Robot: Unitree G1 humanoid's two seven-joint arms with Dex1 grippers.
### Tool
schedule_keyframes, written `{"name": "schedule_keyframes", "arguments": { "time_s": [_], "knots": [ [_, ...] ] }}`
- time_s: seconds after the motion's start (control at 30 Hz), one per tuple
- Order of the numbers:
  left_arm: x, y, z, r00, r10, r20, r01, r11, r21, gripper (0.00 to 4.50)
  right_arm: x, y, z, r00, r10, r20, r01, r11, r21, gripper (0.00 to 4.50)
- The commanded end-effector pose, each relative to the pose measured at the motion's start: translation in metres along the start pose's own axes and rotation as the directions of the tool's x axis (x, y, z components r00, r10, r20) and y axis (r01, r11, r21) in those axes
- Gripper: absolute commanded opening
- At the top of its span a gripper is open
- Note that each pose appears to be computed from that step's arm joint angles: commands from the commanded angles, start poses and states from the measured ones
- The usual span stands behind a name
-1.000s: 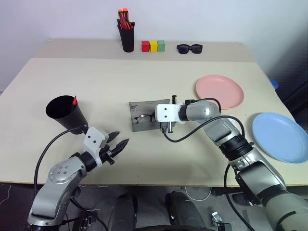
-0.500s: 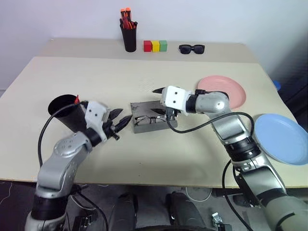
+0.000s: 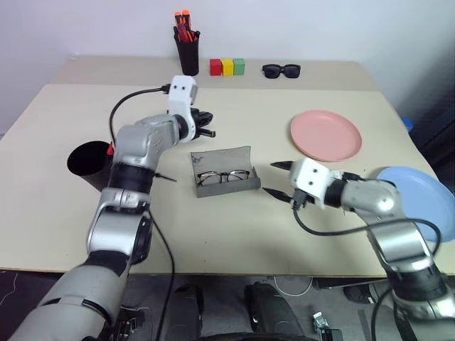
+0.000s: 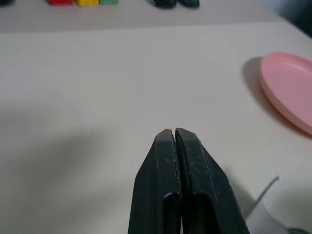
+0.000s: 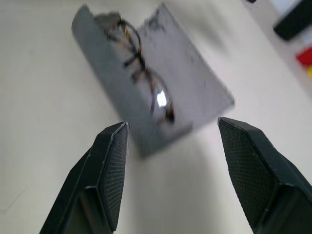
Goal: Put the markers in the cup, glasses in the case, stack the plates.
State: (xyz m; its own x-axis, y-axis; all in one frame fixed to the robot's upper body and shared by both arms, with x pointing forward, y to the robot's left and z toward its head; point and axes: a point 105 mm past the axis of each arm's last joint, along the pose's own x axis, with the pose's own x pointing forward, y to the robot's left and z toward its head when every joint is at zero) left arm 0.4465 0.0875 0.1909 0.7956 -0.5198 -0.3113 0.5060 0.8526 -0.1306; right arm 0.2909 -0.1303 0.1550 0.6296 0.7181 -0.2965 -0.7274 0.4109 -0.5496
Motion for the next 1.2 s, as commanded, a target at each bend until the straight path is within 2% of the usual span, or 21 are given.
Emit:
{"name": "schedule_keyframes", "arguments": {
  "time_s": [0.03,0.27,0.53,0.67,0.8,1.0,1.2],
  "knots": [
    [0.009,0.005,-0.01,0.997,-0.004,-0.079,0.004,1.0,-0.008,0.02,-0.018,0.002,0.012,0.998,-0.048,0.034,0.049,0.999,-0.003,3.0],
    [0.015,0.004,-0.03,0.98,-0.071,-0.188,0.069,0.997,-0.019,0.02,-0.031,0.008,0.001,0.994,-0.105,-0.016,0.106,0.994,0.038,3.0],
    [-0.002,-0.008,-0.026,0.954,-0.25,-0.168,0.256,0.967,0.012,0.02,-0.032,0.005,-0.003,0.992,-0.121,-0.022,0.122,0.991,0.05,3.0],
    [-0.019,-0.019,-0.037,0.927,-0.326,-0.183,0.34,0.939,0.049,0.02,-0.029,0.001,-0.004,0.993,-0.121,-0.018,0.122,0.991,0.055,3.0],
    [-0.032,-0.026,-0.048,0.916,-0.354,-0.187,0.372,0.925,0.071,0.02,-0.025,0.0,-0.006,0.994,-0.112,-0.011,0.113,0.992,0.056,3.0],
    [-0.04,-0.023,-0.042,0.93,-0.337,-0.146,0.345,0.938,0.038,0.02,-0.021,0.001,-0.008,0.995,-0.097,-0.004,0.097,0.994,0.056,3.0],
    [-0.049,-0.038,-0.045,0.904,-0.396,-0.163,0.417,0.901,0.12,0.02,-0.02,-0.002,-0.007,0.995,-0.103,0.001,0.102,0.993,0.054,3.0]
  ]
}}
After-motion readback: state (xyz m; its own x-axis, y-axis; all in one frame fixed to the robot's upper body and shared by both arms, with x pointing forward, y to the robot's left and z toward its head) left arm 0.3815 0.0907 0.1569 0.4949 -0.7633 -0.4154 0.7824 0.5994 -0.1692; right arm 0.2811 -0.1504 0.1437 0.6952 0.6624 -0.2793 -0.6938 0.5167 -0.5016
